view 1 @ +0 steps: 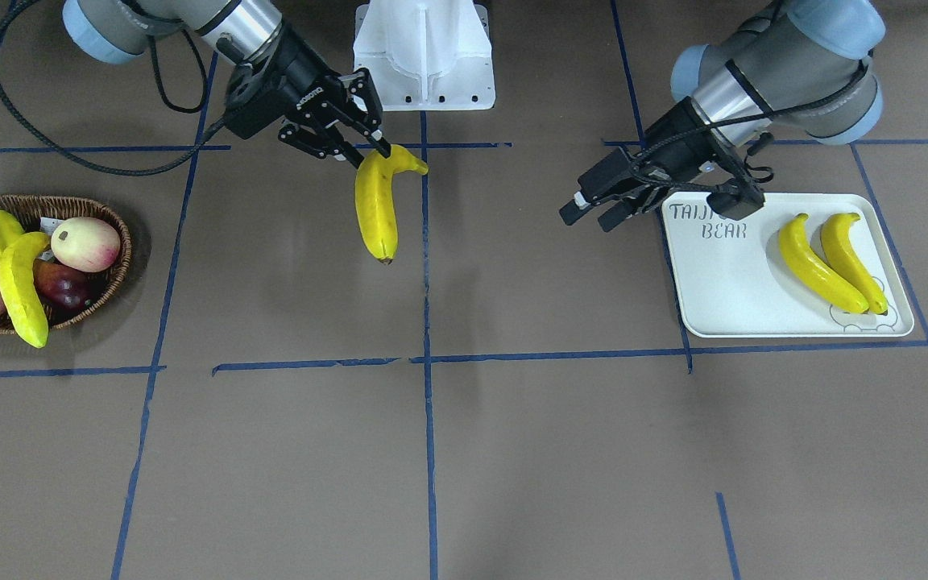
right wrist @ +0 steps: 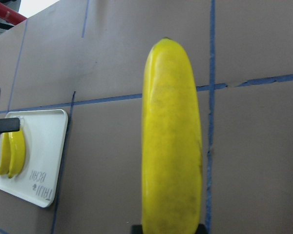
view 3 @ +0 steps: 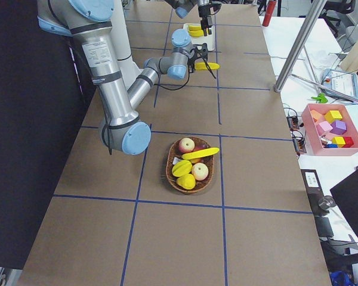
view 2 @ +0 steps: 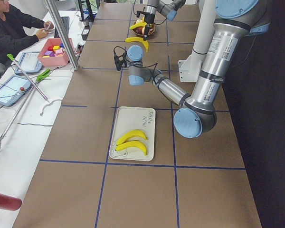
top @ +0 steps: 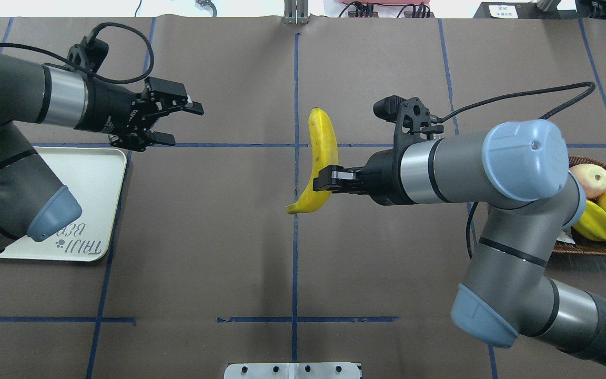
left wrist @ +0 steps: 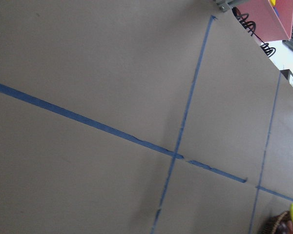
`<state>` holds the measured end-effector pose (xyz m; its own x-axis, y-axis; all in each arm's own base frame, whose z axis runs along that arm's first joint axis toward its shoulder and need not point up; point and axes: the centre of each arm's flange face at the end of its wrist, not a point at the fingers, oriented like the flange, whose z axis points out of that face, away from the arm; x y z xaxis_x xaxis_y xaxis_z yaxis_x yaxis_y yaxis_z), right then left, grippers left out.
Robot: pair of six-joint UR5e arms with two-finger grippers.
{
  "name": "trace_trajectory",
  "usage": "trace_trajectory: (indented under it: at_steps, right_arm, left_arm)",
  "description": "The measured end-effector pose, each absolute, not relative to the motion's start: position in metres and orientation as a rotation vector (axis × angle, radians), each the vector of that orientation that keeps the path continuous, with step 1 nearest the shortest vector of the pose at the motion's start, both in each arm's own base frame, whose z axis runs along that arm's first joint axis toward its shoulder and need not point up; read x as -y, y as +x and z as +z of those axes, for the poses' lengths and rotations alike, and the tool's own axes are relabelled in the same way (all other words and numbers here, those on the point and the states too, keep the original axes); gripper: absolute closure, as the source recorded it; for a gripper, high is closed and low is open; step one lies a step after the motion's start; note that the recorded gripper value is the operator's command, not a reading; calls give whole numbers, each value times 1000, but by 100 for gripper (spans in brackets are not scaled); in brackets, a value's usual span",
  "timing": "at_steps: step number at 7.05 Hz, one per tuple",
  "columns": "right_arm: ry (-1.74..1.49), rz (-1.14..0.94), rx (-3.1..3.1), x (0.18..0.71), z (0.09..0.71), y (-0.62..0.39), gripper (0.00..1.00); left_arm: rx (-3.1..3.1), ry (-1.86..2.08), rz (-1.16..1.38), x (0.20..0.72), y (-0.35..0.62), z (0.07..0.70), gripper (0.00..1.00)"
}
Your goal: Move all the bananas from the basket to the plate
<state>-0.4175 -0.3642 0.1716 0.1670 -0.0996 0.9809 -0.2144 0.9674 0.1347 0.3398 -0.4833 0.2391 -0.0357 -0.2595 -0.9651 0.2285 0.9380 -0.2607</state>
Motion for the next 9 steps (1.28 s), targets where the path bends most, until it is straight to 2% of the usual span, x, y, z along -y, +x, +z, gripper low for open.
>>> trace_trajectory:
  at_steps: [3, 6, 7, 8, 9]
  right_arm:
    - [252, 59, 1435, 342, 160, -438, 99]
    - [249, 49, 1450, 337, 152, -441, 99]
    - [250, 49, 1452, 337, 151, -441, 98]
    - [250, 48, 1454, 337, 150, -442, 97]
    - [250, 47, 1454, 337, 150, -442, 96]
  left_arm:
    - [-1624, -37, -370, 477, 380, 185, 1]
    - [-1652, -42, -398, 459, 435, 158, 1]
    - [-1652, -48, -394, 454, 446, 157, 17]
    - [-1652, -54, -388, 449, 452, 156, 80]
    - [-1653, -58, -380, 445, 456, 155, 100]
